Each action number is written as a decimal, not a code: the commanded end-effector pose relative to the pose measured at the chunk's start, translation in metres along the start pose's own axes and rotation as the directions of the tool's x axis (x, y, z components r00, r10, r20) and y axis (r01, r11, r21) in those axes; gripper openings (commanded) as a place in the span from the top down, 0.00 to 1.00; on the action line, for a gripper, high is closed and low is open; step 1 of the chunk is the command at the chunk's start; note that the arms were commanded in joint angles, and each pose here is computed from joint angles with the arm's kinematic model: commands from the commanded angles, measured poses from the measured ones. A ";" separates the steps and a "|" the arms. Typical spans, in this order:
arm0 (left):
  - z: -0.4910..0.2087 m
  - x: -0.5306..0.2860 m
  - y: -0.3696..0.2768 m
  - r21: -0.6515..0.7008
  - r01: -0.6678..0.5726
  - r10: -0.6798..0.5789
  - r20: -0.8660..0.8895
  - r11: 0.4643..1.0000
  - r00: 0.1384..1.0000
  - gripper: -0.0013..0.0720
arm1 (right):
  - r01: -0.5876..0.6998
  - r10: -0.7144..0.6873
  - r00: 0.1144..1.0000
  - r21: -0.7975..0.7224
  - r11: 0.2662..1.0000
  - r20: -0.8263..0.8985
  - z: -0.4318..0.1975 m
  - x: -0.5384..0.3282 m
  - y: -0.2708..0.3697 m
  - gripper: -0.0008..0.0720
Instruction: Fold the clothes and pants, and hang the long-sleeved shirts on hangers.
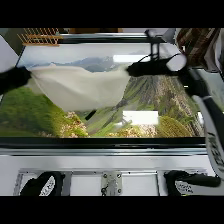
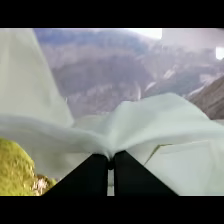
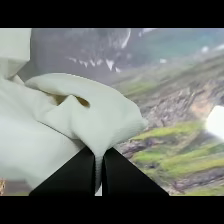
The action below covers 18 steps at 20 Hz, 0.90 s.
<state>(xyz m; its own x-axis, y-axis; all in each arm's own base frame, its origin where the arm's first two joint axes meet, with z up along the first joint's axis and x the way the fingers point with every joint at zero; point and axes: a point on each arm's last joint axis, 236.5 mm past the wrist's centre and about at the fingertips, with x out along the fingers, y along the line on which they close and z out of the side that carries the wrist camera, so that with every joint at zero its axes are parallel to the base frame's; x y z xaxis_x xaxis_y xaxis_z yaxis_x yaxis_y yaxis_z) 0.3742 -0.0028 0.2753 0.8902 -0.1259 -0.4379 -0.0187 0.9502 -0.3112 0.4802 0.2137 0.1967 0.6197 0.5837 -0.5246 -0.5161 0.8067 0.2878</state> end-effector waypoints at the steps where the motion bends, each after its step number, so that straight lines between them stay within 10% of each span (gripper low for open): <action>1: 0.055 -0.096 -0.056 0.111 0.085 -0.107 0.213 0.990 0.971 0.97 | 0.109 -0.088 0.982 -0.119 0.987 0.168 0.049 -0.136 0.039 0.97; 8: 0.023 -0.144 -0.103 0.186 0.222 -0.252 0.158 0.957 0.955 0.97 | 0.158 -0.157 0.986 -0.006 0.987 0.057 -0.007 -0.236 0.071 0.97; 14: -0.113 -0.009 -0.081 0.089 0.212 -0.150 -0.453 0.973 0.879 0.97 | 0.196 -0.138 0.933 0.148 0.969 -0.332 -0.094 -0.160 0.032 0.97; 18: -0.179 0.123 -0.046 -0.003 0.104 -0.089 -0.543 0.995 0.835 0.97 | 0.263 -0.164 0.861 0.147 0.953 -0.481 -0.135 -0.056 -0.034 0.97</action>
<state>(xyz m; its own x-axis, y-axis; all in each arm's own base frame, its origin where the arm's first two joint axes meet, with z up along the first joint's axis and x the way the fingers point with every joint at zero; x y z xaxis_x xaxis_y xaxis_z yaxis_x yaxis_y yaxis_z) 0.3591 -0.1103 0.1642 0.5608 -0.3632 -0.7441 0.1532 0.9287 -0.3378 0.3442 0.1419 0.1746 0.4046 0.3786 -0.8325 -0.2810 0.9177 0.2808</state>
